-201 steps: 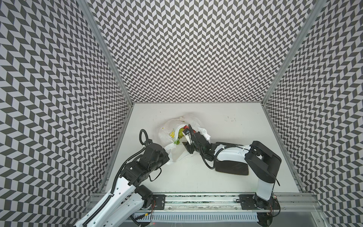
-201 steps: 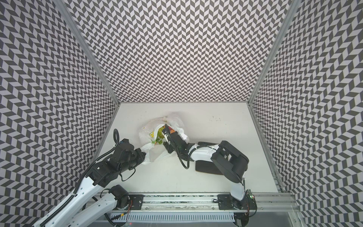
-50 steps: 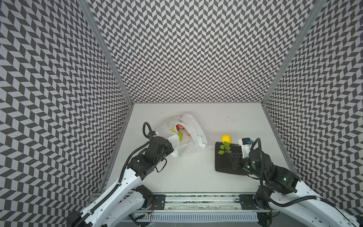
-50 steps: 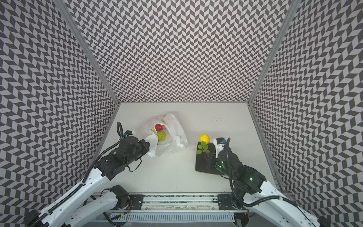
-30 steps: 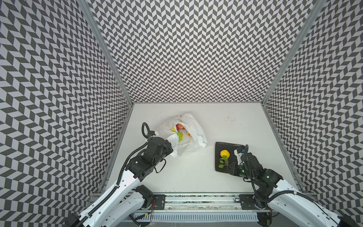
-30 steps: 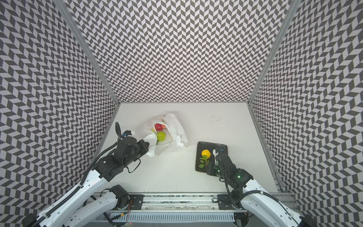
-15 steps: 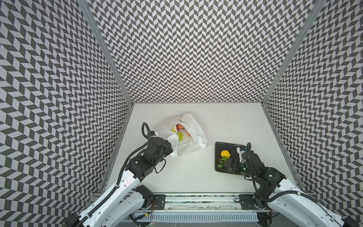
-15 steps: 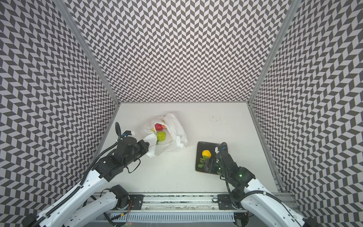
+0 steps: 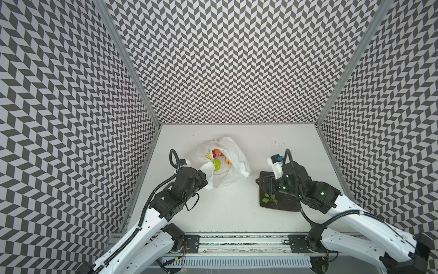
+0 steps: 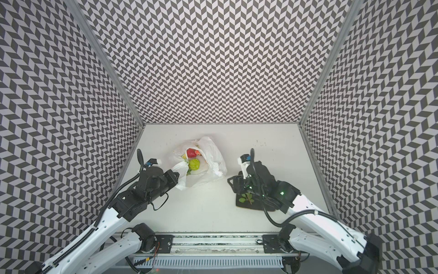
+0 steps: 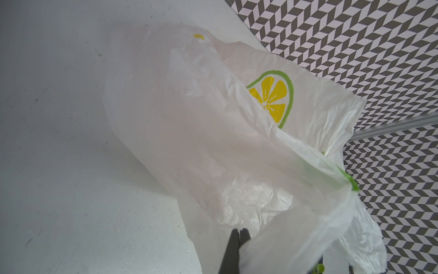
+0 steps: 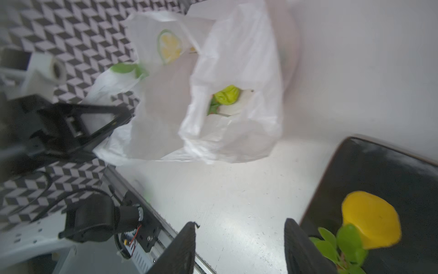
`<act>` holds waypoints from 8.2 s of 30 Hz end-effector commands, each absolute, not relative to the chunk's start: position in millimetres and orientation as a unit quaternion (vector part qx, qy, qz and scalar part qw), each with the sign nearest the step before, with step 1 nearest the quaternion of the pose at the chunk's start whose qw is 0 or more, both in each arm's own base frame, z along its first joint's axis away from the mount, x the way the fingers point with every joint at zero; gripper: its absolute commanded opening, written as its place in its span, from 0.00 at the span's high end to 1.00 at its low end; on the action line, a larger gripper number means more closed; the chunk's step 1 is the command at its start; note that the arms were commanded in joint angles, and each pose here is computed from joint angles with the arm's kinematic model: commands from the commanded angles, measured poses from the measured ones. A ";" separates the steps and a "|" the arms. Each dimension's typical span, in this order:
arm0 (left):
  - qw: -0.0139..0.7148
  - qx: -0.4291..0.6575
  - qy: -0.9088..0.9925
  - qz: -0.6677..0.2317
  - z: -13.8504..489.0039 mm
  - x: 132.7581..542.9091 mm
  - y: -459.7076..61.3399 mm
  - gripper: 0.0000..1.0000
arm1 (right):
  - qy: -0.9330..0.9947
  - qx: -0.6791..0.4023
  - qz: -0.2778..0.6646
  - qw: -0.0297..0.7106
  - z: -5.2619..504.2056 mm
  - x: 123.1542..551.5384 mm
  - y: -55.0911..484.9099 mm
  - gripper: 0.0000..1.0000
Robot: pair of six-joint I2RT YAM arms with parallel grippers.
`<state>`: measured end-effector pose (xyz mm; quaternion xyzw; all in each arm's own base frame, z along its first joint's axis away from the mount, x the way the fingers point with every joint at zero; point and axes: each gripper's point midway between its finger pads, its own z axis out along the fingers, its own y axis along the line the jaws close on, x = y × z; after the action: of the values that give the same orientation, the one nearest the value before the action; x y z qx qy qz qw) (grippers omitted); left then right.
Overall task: Take fruits out of the plastic bag
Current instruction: Place the fruit on the plate, then pick up the fruit from the plastic bag, then place the fruit on the plate.
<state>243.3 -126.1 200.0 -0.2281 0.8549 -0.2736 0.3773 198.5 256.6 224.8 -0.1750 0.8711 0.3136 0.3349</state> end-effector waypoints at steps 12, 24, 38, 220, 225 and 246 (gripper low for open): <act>0.352 -0.244 0.870 -0.242 180.8 230.2 -114.4 1.00 | 0.812 -0.269 0.292 0.428 220.1 258.6 407.1 0.45; 0.325 -0.281 0.875 -0.224 159.4 222.2 -106.8 1.00 | 0.872 -0.143 0.265 0.386 147.6 345.9 433.9 0.36; 0.315 -0.273 0.879 -0.233 155.1 220.9 -112.3 1.00 | 0.907 -0.049 0.264 0.326 82.8 384.5 446.9 0.26; 0.366 -0.233 0.865 -0.253 166.7 229.0 -113.8 1.00 | 0.925 -0.081 0.263 0.261 78.1 346.7 167.3 0.36; 0.368 -0.235 0.863 -0.252 167.6 228.5 -111.2 1.00 | 0.930 -0.077 0.251 0.256 73.7 347.5 163.8 0.30; 0.368 -0.236 0.863 -0.254 167.0 228.2 -110.8 1.00 | 0.882 -0.089 0.248 0.392 196.0 351.5 162.4 0.22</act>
<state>228.0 -115.4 171.8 -0.2329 0.8611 -0.2643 0.3667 354.1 156.0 163.6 -0.0790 0.9003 0.2384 0.3554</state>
